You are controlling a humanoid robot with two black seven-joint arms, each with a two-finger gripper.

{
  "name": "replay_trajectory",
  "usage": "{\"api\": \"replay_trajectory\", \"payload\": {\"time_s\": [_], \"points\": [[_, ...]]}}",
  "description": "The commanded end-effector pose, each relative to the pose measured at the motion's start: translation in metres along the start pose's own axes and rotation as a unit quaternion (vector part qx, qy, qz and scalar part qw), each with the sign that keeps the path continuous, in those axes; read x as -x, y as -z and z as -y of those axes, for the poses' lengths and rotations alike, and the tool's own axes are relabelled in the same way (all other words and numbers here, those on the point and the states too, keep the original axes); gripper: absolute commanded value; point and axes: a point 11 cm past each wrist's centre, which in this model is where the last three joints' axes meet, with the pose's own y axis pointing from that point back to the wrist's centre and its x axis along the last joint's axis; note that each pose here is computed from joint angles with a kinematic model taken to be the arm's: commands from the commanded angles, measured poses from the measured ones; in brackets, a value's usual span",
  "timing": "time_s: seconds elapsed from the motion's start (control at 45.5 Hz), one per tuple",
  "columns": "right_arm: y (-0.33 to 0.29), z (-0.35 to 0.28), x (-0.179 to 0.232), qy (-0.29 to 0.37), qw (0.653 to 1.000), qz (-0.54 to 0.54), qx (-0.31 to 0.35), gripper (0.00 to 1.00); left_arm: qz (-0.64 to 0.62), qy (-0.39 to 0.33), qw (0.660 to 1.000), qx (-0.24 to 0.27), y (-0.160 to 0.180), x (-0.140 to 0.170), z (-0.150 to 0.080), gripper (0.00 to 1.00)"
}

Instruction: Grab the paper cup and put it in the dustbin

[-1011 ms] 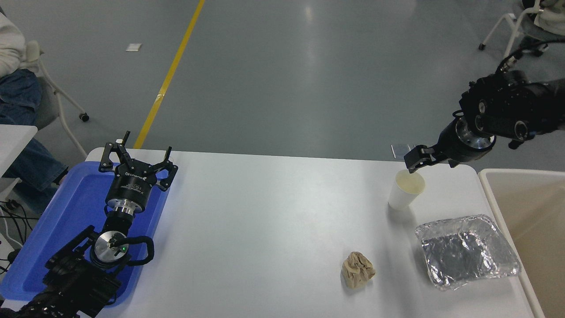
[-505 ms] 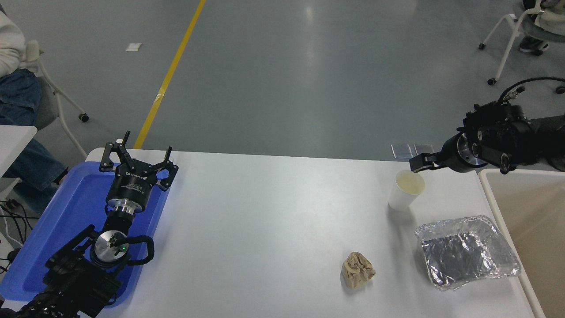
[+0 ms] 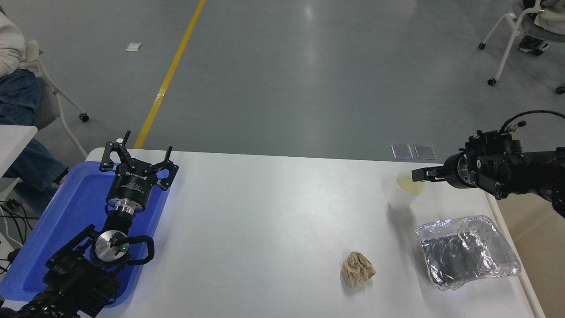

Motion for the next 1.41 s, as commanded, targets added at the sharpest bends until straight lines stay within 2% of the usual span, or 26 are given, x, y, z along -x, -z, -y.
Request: {"api": "replay_trajectory", "payload": {"time_s": [0.0, 0.484, 0.659, 0.747, 0.813, 0.879, 0.923, 1.033, 1.099, 1.165, 1.385], "points": [[0.000, 0.005, 0.005, -0.006, 1.000, 0.012, 0.007, 0.98, 0.000, 0.000, 1.000, 0.000, 0.000, 0.000, 0.000, 1.00], [0.016, 0.013, 0.016, 0.004, 1.000, 0.017, 0.004, 0.94, 0.000, 0.000, 1.000, 0.000, 0.000, 0.000, 0.000, 1.00], [0.018, 0.014, 0.018, 0.004, 1.000, 0.018, 0.002, 0.86, 0.000, 0.000, 1.000, 0.000, 0.000, 0.000, 0.000, 1.00], [0.023, 0.017, 0.022, 0.008, 1.000, 0.017, -0.002, 0.74, 0.000, 0.000, 1.000, 0.000, 0.000, 0.000, 0.000, 1.00], [0.024, 0.017, 0.021, 0.005, 1.000, 0.016, -0.004, 0.59, 0.000, 0.000, 1.000, 0.000, 0.000, 0.000, 0.000, 1.00], [0.023, 0.017, 0.022, 0.006, 1.000, 0.013, 0.001, 0.50, 0.000, 0.000, 1.000, 0.000, 0.000, 0.000, 0.000, 1.00], [0.021, 0.018, 0.023, 0.008, 1.000, 0.013, 0.009, 0.40, 0.000, 0.000, 1.000, 0.000, 0.000, 0.000, 0.000, 1.00], [0.019, 0.018, 0.024, 0.007, 1.000, 0.014, 0.018, 0.28, 0.000, 0.000, 1.000, 0.000, 0.000, 0.000, 0.000, 1.00], [0.022, 0.018, 0.024, 0.008, 1.000, 0.011, 0.016, 0.11, 0.001, 0.001, 1.000, 0.000, -0.001, 0.000, 0.001, 1.00], [0.023, 0.019, 0.024, 0.008, 1.000, 0.012, 0.015, 0.00, 0.000, 0.001, 1.000, 0.000, 0.000, 0.001, 0.001, 1.00], [0.027, 0.019, 0.022, 0.005, 1.000, 0.022, 0.008, 0.00, 0.000, 0.000, 1.000, 0.000, 0.000, 0.000, 0.000, 1.00]]}}
